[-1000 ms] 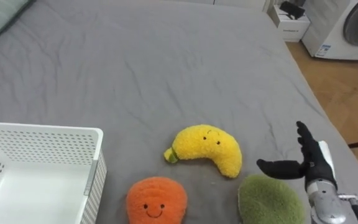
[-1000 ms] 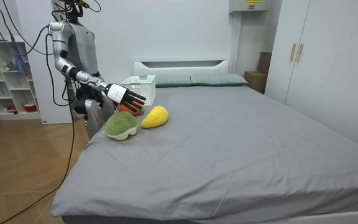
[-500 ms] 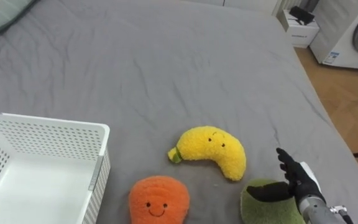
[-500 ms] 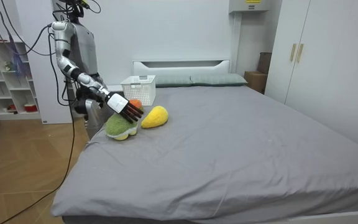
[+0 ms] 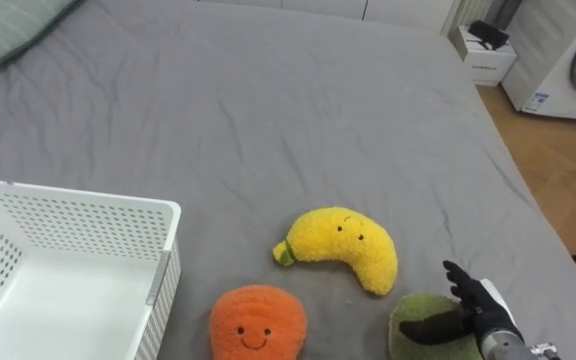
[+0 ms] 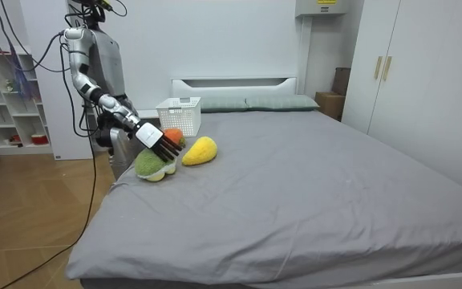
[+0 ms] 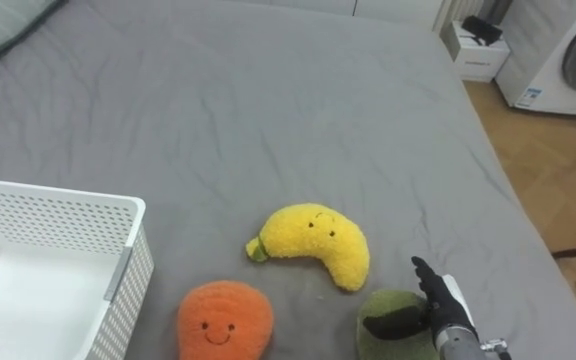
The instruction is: Collect toys from the bed
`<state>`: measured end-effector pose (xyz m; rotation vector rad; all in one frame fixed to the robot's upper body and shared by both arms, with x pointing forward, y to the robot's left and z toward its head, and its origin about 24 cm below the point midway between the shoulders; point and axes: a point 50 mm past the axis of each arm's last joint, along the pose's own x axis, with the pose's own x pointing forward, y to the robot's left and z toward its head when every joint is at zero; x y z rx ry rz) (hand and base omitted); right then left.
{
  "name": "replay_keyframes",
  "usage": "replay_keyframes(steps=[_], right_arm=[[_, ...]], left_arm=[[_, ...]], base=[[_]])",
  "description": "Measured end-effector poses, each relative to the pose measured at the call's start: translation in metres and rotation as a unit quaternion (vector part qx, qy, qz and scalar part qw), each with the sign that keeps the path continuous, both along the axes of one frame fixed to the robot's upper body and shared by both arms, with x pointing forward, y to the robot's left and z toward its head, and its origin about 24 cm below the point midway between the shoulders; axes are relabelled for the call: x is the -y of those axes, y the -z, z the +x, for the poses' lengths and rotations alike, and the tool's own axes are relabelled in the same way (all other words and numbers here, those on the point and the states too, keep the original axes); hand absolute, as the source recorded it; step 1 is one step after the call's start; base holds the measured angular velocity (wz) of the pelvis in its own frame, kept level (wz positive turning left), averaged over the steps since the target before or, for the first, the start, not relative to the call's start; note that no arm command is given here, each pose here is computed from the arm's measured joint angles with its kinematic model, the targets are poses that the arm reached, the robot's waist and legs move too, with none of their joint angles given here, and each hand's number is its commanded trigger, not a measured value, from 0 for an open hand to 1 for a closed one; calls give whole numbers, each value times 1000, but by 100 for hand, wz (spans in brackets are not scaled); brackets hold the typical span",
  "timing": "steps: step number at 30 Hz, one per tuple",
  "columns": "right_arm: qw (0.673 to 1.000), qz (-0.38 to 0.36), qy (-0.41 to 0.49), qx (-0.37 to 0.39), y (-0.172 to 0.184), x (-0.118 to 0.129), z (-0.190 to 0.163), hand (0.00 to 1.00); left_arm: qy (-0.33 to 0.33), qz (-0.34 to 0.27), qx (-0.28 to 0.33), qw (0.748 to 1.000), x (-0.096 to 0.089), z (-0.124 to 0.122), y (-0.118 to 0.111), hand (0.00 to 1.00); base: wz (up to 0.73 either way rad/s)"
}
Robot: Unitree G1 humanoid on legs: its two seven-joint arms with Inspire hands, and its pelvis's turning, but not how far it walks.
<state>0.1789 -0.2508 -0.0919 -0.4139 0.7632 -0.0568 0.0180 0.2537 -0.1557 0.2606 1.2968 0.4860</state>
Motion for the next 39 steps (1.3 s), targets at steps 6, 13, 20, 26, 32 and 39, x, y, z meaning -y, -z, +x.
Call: replay_keyframes(steps=[6, 13, 20, 26, 32, 39], right_arm=[[998, -24, -15, -47, 12, 1, -12, 0], [992, -73, -53, -90, 21, 4, -16, 0], [988, -82, -64, -112, 26, 3, -20, 65], [984, -102, -80, -120, 27, 3, -14, 100], [983, -111, -79, -120, 25, 5, -12, 100], [981, -112, -90, -134, 29, 3, -18, 100]], left_arm=[[6, 5, 2, 1000, -2, 3, -1, 0], [5, 5, 3, 1000, -2, 3, -1, 0], [8, 4, 4, 1000, -2, 5, -1, 0], [13, 6, 1, 1000, -2, 5, -1, 0], [15, 7, 2, 1000, -3, 7, -2, 0], [21, 8, 1, 1000, -2, 9, -1, 0]], base=[[8], [0], [-2], [1], [0], [0]])
